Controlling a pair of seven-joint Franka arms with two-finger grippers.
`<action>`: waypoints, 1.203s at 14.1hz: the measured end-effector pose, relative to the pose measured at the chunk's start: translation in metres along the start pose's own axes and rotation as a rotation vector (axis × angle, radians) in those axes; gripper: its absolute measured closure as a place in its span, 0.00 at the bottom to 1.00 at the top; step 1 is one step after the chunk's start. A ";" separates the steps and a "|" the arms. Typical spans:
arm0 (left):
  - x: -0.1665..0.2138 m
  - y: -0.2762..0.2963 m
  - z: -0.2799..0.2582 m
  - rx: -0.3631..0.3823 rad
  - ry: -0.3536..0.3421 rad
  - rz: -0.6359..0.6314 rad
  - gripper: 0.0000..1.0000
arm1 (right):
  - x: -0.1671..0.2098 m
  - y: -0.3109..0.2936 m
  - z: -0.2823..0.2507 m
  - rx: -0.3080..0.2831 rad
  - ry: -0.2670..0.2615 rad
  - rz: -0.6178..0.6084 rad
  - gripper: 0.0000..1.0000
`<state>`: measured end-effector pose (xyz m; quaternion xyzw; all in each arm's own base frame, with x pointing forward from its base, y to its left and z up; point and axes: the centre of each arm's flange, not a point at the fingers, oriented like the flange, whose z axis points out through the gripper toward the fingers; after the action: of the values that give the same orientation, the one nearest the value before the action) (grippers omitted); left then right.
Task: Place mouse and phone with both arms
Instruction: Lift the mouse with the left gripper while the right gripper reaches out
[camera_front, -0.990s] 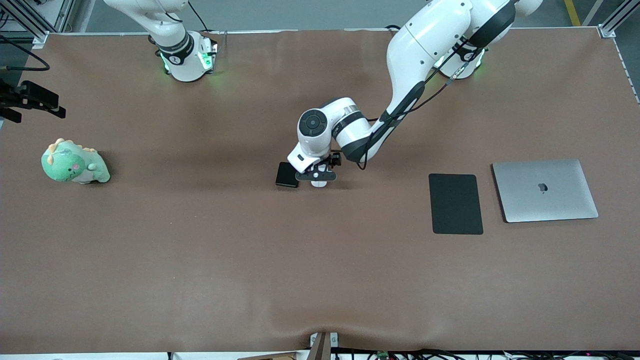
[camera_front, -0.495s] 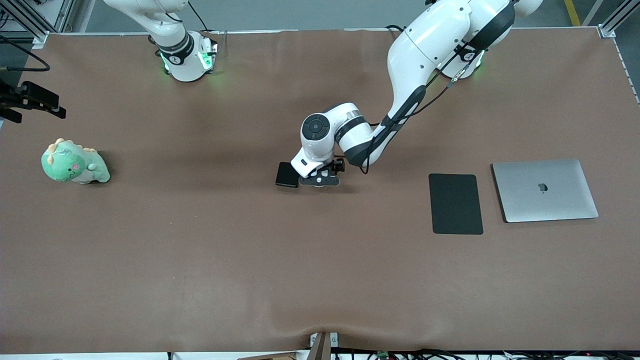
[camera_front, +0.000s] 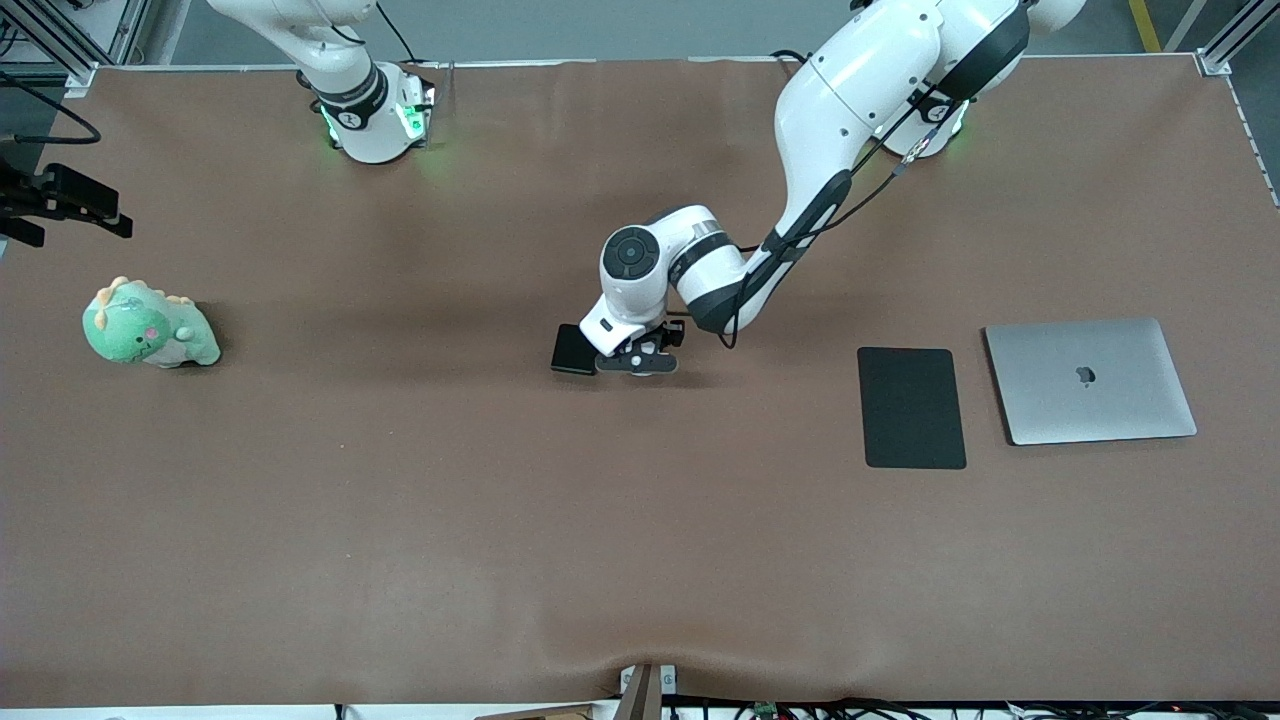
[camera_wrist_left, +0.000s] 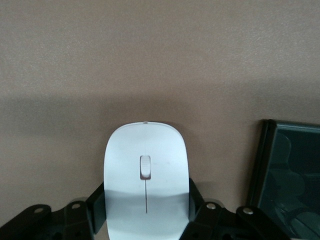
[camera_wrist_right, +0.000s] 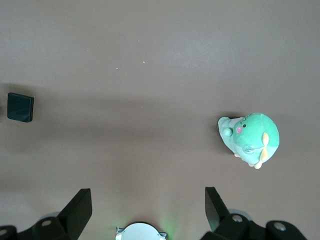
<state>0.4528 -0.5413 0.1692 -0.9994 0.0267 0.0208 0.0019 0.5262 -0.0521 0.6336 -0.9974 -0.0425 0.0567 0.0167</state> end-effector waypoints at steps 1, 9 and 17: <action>0.001 0.000 -0.001 -0.001 0.001 -0.001 0.39 | 0.000 0.000 0.001 0.000 -0.002 0.000 0.00; 0.030 -0.018 -0.051 -0.003 0.031 -0.059 0.39 | 0.008 -0.002 0.018 0.010 -0.060 -0.008 0.00; 0.090 -0.103 -0.159 0.008 0.061 -0.229 0.39 | 0.044 -0.042 0.067 0.018 -0.154 -0.090 0.00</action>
<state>0.5545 -0.4436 0.3248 -0.9961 -0.0874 -0.0100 0.0075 0.5582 -0.0045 0.5635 -0.9869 -0.0882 0.1328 0.0246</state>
